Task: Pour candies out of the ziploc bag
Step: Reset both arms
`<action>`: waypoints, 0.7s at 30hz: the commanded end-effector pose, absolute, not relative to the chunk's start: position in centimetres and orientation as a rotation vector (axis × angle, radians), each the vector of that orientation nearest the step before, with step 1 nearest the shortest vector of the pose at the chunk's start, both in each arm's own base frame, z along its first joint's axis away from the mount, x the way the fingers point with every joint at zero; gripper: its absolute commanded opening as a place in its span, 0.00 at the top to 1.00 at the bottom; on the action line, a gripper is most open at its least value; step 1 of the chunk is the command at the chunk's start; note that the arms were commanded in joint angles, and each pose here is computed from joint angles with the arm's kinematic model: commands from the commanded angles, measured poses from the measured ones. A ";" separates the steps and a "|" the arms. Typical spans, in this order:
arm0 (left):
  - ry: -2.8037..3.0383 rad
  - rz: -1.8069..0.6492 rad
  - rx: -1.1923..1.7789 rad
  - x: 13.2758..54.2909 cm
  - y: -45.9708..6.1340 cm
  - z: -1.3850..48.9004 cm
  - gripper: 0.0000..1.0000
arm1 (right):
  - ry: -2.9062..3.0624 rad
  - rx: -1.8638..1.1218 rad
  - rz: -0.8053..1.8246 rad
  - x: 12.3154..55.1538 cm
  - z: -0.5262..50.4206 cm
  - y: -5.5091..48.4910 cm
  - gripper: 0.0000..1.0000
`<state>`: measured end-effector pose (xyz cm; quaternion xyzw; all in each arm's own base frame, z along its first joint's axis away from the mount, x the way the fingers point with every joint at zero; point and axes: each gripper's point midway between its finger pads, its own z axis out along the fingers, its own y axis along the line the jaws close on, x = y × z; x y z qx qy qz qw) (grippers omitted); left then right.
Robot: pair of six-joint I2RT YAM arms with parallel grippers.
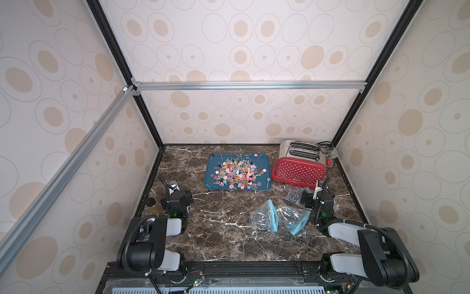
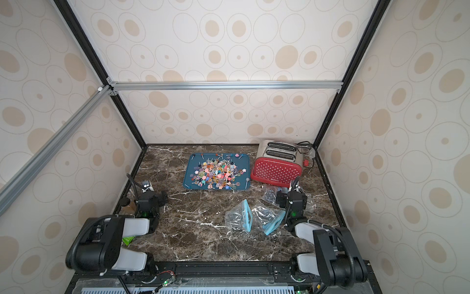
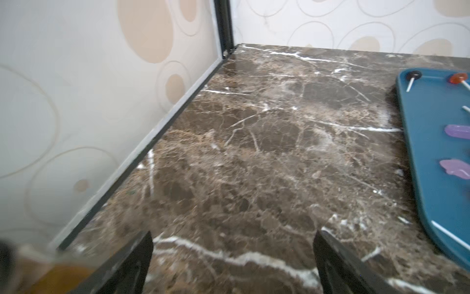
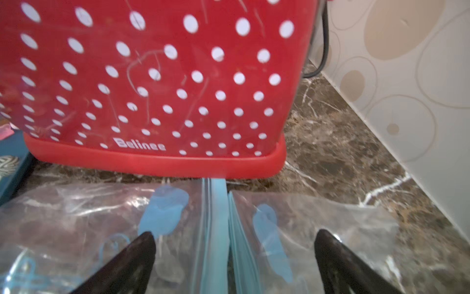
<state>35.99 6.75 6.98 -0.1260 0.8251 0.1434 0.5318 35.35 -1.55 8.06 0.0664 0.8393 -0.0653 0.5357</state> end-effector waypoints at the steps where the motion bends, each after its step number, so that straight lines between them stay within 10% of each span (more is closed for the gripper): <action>1: 1.909 0.228 -0.098 39.3 4.1 10.1 0.01 | 1.895 0.016 -0.083 38.6 9.6 0.3 0.00; 21: 1.939 0.193 -0.087 40.1 4.0 9.7 0.01 | 1.992 -0.054 -0.010 39.8 8.4 1.2 0.00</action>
